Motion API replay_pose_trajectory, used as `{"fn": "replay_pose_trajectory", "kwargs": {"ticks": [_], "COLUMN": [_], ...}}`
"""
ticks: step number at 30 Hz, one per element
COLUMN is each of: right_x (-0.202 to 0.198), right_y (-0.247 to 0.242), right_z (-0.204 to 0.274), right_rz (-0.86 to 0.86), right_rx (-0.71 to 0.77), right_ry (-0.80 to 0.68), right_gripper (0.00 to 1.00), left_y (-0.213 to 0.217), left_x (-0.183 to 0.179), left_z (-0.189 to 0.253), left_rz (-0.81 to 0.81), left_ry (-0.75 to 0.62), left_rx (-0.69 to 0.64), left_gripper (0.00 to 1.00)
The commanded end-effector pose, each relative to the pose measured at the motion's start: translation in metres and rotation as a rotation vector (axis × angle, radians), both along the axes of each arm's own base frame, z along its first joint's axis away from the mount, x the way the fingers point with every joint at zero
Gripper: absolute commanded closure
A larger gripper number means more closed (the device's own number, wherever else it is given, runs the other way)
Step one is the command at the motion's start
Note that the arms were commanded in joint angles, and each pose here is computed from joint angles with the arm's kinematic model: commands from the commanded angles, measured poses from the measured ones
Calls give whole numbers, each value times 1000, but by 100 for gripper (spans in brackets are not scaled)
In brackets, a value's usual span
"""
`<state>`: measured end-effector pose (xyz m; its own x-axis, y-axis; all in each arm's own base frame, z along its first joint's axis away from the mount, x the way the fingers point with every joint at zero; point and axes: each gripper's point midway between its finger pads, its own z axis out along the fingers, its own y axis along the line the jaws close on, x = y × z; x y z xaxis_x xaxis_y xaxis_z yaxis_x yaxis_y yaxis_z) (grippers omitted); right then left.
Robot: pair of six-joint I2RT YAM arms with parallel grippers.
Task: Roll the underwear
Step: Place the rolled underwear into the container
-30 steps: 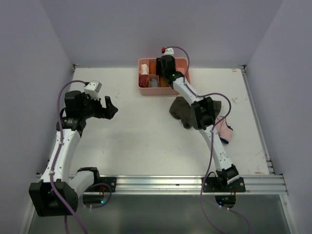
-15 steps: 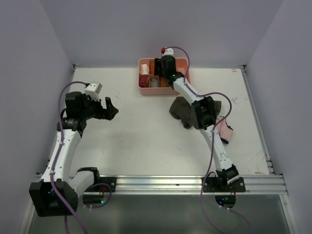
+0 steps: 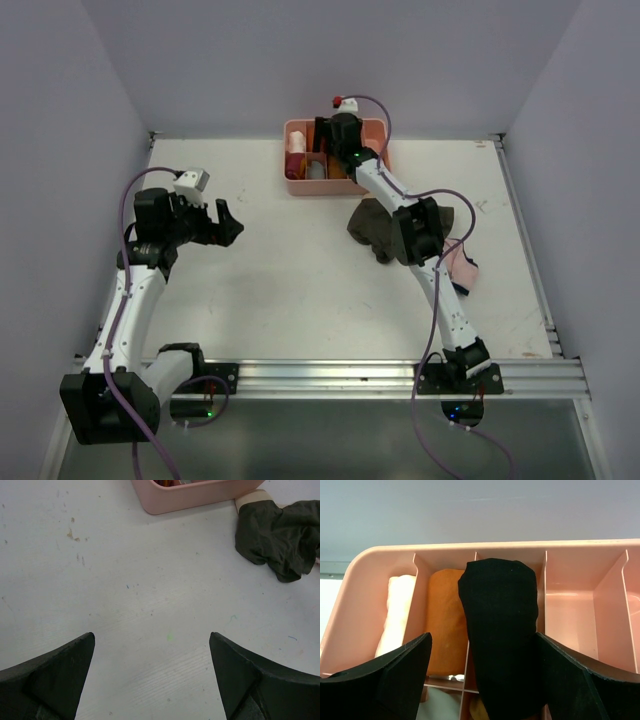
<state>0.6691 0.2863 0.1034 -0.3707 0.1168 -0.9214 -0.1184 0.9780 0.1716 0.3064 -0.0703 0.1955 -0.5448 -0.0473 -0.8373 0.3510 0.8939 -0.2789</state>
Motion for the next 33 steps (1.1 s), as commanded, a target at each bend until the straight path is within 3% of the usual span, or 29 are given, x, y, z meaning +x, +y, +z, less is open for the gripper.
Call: {"fn": "replay_pose_trajectory", "kwargs": {"ticks": [1, 15, 24, 30, 33], "right_x": [9, 16, 13, 17, 18], "right_y": [-11, -14, -14, -14, -16], "right_z": [75, 114, 130, 107, 96], "right_rz": [-51, -57, -44, -48, -53], "right_rx": [86, 86, 88, 62, 59], "right_ry": [-125, -250, -281, -236, -216], "right_gripper": [13, 8, 32, 25, 28], "left_y": [-5, -6, -6, -6, -6], "left_x": [-1, -2, -3, -3, -3], "left_z": [8, 6, 5, 5, 6], "left_rz": [-10, -15, -12, -11, -11], "left_ry": [-25, -22, -22, -23, -24], "left_rx": [-28, -36, -37, -39, -39], "left_gripper": [0, 0, 0, 0, 0]}}
